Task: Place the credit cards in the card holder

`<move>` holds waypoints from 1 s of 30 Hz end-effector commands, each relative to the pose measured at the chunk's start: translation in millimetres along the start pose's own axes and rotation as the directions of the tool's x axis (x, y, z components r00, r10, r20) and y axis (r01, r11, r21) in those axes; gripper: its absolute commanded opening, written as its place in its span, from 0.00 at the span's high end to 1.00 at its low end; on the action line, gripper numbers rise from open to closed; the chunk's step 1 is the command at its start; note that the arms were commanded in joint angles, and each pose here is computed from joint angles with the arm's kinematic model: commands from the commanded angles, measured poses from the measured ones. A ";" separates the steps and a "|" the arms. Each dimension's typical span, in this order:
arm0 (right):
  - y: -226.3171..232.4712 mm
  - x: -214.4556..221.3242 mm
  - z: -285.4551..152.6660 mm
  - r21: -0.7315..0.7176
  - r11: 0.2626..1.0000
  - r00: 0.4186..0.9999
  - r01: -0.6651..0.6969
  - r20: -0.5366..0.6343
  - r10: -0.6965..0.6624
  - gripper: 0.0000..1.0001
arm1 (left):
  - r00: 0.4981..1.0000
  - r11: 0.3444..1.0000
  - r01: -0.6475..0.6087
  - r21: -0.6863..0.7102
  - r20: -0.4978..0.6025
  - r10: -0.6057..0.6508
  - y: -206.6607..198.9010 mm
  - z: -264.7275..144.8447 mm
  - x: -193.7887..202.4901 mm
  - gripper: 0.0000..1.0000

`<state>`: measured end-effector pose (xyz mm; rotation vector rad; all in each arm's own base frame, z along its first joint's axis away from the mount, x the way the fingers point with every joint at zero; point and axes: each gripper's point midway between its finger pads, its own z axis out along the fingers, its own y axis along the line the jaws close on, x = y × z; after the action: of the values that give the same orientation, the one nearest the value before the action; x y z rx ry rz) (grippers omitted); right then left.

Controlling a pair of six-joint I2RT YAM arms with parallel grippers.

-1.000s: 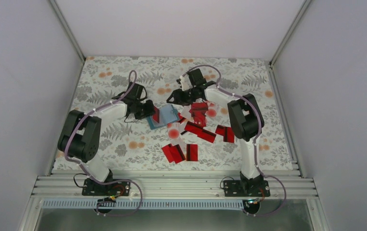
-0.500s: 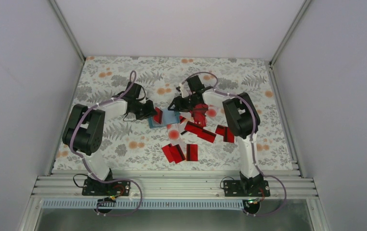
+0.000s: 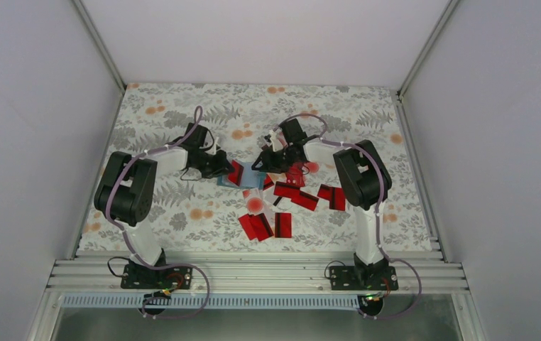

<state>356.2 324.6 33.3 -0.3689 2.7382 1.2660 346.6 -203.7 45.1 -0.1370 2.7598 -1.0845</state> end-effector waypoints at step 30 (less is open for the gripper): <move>-47.1 47.4 8.1 0.181 0.983 0.990 -0.029 -0.133 0.054 0.57 | 0.994 0.996 -0.024 0.091 -0.104 0.033 13.3 26.3 0.7 0.98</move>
<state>353.6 322.1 31.0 -0.4442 2.7319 1.2289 346.1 -216.8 34.4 0.0120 2.7549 -1.2861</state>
